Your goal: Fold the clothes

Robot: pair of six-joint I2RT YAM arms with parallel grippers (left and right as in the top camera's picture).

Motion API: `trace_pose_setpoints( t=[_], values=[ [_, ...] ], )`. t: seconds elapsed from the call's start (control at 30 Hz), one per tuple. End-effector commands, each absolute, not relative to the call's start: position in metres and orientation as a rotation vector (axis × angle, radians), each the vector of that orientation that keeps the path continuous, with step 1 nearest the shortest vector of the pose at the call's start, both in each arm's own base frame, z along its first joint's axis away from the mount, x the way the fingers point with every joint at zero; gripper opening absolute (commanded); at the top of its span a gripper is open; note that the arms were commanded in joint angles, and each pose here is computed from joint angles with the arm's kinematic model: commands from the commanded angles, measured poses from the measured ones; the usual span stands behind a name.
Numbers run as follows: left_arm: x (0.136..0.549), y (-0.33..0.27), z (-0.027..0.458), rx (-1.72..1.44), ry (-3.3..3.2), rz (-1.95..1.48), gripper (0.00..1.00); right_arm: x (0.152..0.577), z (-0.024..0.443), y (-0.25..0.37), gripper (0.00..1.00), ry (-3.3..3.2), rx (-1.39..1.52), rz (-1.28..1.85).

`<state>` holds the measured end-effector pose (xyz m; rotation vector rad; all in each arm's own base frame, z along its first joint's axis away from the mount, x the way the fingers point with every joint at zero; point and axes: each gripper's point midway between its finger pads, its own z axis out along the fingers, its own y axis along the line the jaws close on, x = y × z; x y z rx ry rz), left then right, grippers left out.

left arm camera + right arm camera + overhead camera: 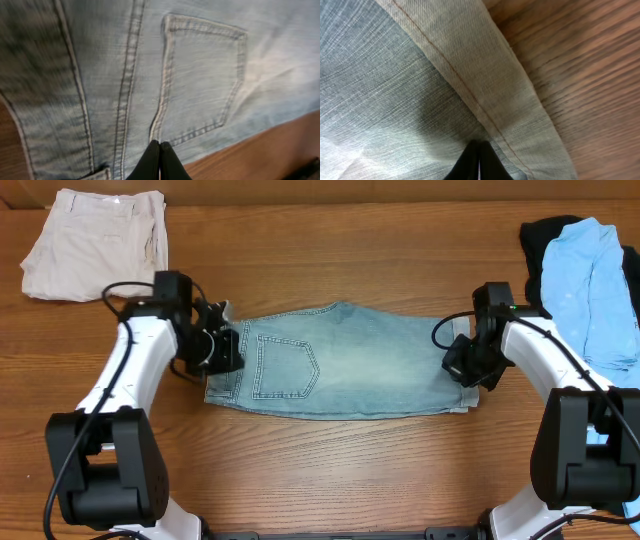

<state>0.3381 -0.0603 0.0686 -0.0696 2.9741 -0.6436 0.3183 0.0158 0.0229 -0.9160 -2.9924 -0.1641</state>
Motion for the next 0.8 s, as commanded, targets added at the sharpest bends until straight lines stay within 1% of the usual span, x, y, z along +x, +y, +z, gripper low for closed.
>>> trace_pose_setpoints(
  t=[0.0,0.17,0.4,0.6,0.77],
  values=[
    [0.333,-0.039,0.048,-0.201,3.031,-0.453,0.04,0.318,0.02,0.021,0.08,-2.995,-0.923,-0.202],
    [0.324,-0.019,0.029,-0.233,3.054,-0.303,0.04,0.313,0.009,0.021,0.08,-2.983,-0.962,-0.202],
    [0.31,-0.009,0.012,-0.325,3.072,-0.305,0.04,0.302,-0.001,0.019,0.08,-2.949,-0.999,-0.178],
    [0.309,-0.011,0.002,-0.321,3.049,-0.322,0.04,0.294,-0.001,0.02,0.04,-2.919,-0.991,-0.166],
    [0.302,-0.012,-0.002,-0.326,3.071,-0.334,0.04,0.289,0.0,0.019,0.04,-2.904,-0.981,-0.156]
  ],
)
